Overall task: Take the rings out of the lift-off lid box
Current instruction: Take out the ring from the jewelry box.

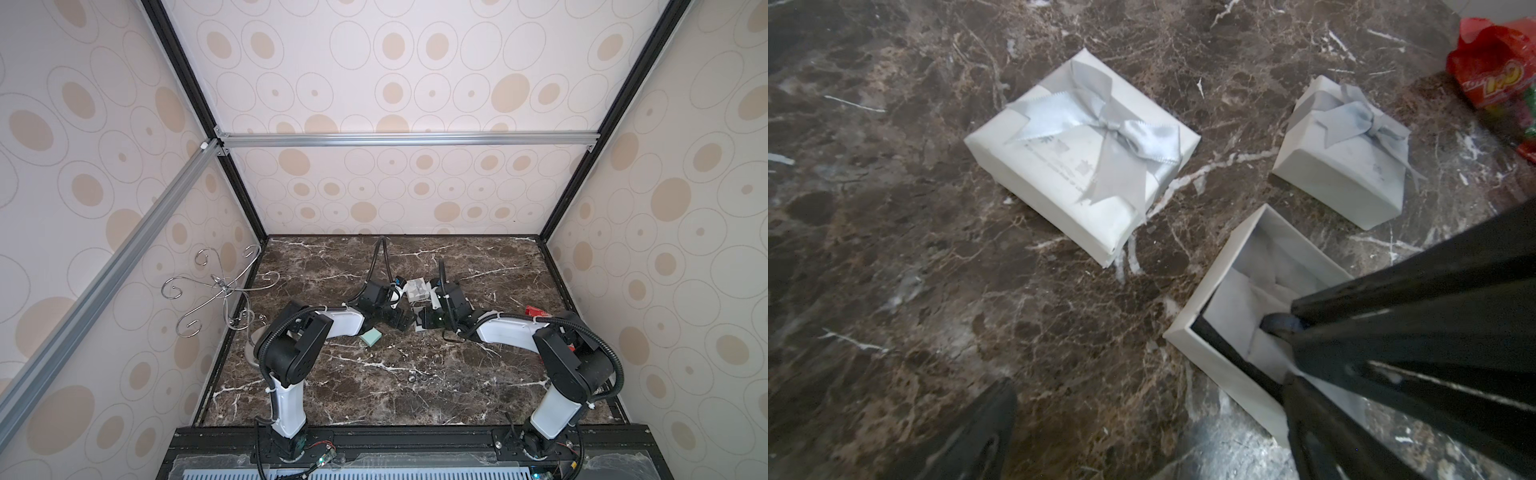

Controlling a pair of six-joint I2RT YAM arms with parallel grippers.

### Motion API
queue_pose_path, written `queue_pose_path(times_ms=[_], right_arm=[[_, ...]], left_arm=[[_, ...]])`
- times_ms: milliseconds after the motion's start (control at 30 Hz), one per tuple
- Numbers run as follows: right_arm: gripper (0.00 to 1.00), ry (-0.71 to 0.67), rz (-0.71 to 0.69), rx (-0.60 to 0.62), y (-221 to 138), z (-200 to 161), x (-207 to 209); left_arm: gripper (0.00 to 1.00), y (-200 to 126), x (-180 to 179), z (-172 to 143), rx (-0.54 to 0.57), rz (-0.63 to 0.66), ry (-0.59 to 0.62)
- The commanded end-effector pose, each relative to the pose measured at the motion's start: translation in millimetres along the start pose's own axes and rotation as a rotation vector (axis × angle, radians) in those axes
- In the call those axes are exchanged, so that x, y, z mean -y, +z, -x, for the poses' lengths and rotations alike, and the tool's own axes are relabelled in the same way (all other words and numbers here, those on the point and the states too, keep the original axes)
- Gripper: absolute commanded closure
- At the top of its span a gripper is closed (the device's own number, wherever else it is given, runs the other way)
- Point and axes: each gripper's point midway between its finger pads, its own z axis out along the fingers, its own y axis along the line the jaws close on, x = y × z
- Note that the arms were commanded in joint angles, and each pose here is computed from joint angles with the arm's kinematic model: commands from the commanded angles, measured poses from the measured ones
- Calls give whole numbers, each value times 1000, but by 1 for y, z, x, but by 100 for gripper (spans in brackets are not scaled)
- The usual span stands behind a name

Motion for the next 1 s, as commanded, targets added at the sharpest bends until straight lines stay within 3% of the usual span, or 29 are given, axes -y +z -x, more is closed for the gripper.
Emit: queue_pose_path(times_ms=[0,967], right_arm=[[100,24,49,22,-6,4,-7],[100,123,167,99,-18,16,-7]], left_arm=[[1,4,-1,11,20,-2,2],[1,5,-7,8,1,20,15]])
